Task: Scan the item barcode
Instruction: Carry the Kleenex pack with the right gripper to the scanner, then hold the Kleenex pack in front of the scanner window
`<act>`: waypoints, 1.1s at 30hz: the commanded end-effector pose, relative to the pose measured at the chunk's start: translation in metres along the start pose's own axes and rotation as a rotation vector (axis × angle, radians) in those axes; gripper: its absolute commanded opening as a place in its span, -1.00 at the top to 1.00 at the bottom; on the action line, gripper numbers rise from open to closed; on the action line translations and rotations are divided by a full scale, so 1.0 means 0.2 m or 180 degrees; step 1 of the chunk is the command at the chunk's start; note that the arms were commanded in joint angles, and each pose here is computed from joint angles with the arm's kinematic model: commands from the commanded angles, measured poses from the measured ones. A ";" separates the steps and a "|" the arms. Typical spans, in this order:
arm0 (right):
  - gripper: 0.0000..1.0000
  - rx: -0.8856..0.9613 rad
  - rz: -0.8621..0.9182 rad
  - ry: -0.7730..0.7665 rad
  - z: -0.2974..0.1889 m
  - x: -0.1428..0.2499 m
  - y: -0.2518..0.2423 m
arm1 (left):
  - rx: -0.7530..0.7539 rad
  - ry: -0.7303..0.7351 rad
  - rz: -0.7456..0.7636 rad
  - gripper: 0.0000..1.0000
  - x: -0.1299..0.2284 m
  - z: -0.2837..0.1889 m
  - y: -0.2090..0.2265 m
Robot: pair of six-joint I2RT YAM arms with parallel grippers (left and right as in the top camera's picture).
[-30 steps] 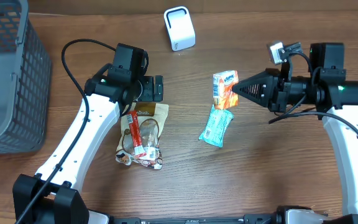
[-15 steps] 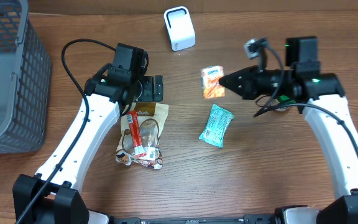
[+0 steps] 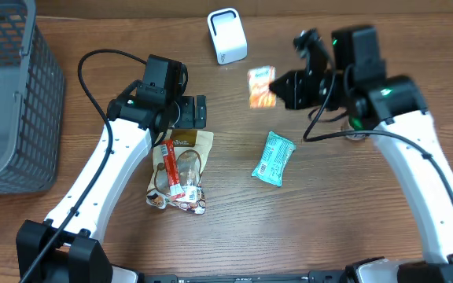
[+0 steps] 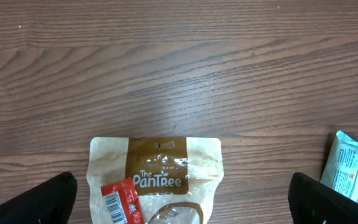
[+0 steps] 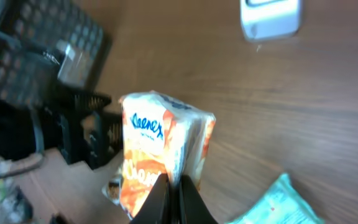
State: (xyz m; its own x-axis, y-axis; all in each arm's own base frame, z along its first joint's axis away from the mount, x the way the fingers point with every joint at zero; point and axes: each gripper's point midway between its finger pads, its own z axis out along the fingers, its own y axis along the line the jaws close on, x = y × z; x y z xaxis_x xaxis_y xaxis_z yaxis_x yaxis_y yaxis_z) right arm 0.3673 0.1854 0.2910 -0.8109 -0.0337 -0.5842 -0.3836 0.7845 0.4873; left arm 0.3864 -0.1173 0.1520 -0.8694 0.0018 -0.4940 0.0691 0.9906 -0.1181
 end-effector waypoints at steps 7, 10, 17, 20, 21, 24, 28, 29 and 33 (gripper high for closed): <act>0.93 0.0733 -0.0198 -0.0210 -0.12 -0.34 -0.06 | 0.0041 -0.0057 -0.0031 -1.00 -0.03 -0.03 -0.01; 0.93 0.0845 -0.0333 -0.0314 -0.03 -0.42 -0.09 | 0.0040 -0.0056 -0.0033 -0.99 -0.03 -0.03 -0.01; 0.93 0.1491 -0.1052 -0.0310 0.27 -0.53 -0.25 | 0.0041 -0.0057 -0.0031 -0.99 -0.03 -0.03 -0.01; 0.93 0.1710 -0.1217 -0.0299 0.41 -0.55 -0.31 | 0.0040 -0.0056 -0.0031 -0.99 -0.03 -0.03 -0.01; 0.93 0.1713 -0.1340 -0.0262 0.46 -0.54 -0.32 | 0.0041 -0.0057 -0.0031 -1.00 -0.03 -0.03 -0.01; 0.93 0.1755 -0.1636 -0.0204 0.65 -0.55 -0.37 | 0.0040 -0.0056 -0.0031 -1.00 -0.03 -0.03 -0.01; 0.93 0.1833 -0.1822 -0.0181 0.82 -0.55 -0.46 | 0.0040 -0.0056 -0.0031 -1.00 -0.03 -0.03 -0.01; 0.93 0.1870 -0.1818 -0.0207 0.86 -0.56 -0.48 | 0.0040 -0.0056 -0.0031 -1.00 -0.03 -0.03 -0.01; 0.93 0.2086 -0.1805 -0.0305 0.97 -0.58 -0.59 | 0.0040 -0.0056 -0.0031 -1.00 -0.03 -0.03 -0.01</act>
State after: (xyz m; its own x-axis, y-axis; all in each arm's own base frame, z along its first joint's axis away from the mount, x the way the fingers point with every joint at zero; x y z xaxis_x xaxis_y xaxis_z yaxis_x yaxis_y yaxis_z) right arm 0.5756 0.2248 0.1804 -0.5388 -0.4782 -0.6936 -0.4142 0.8673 -0.2762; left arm 0.3865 -0.1174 0.1521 -0.8691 0.0017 -0.4946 0.0693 0.9905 -0.1185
